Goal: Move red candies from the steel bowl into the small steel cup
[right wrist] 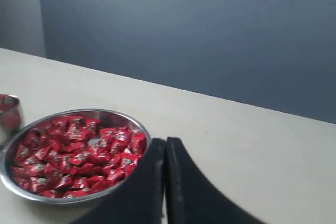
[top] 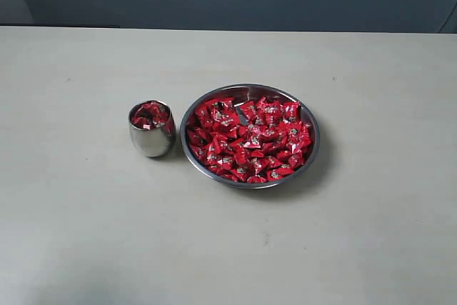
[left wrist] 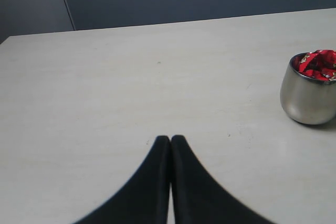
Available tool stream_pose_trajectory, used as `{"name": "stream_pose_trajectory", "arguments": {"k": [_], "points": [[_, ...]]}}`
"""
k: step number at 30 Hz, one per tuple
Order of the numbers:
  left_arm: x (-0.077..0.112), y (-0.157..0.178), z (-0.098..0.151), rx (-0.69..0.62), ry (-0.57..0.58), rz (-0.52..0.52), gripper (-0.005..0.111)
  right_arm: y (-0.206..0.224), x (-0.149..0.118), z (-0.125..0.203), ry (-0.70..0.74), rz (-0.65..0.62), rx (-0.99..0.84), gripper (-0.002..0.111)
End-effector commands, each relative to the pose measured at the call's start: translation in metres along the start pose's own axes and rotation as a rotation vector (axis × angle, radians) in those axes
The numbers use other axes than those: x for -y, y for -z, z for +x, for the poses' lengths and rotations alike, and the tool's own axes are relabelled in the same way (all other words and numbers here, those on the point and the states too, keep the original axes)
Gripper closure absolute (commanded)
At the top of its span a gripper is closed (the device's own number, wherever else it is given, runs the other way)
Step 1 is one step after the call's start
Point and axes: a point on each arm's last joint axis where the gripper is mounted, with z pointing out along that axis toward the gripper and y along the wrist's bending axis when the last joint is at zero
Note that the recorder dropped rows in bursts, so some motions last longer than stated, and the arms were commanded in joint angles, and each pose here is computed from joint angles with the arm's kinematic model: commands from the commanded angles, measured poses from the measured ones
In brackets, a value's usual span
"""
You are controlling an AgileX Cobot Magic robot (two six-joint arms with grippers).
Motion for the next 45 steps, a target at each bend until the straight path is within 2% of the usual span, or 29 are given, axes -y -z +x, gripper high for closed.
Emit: {"name": "stream_pose_trajectory", "arguments": {"k": [1, 6, 9, 18, 23, 30, 45], "points": [[0.0, 0.001, -0.003, 0.019, -0.002, 0.006, 0.106, -0.001, 0.005, 0.023, -0.036, 0.144, 0.008, 0.108], [0.0, 0.001, -0.003, 0.019, -0.002, 0.006, 0.106, 0.0, 0.016, 0.041, -0.067, 0.363, -0.061, 0.108], [0.0, 0.001, -0.003, 0.019, -0.002, 0.006, 0.106, 0.001, 0.019, 0.044, -0.08, 0.421, -0.095, 0.108], [0.0, 0.001, -0.003, 0.019, -0.002, 0.006, 0.106, 0.001, 0.017, 0.048, -0.105, 0.407, -0.133, 0.108], [0.0, 0.001, -0.003, 0.019, -0.002, 0.006, 0.106, -0.001, 0.013, 0.047, -0.049, 0.359, -0.137, 0.108], [0.0, 0.001, -0.003, 0.019, -0.002, 0.006, 0.106, 0.0, 0.015, 0.047, -0.076, 0.4, -0.135, 0.108], [0.0, 0.001, -0.003, 0.019, -0.002, 0.006, 0.106, 0.0, 0.015, 0.048, -0.084, 0.4, -0.14, 0.108]]}}
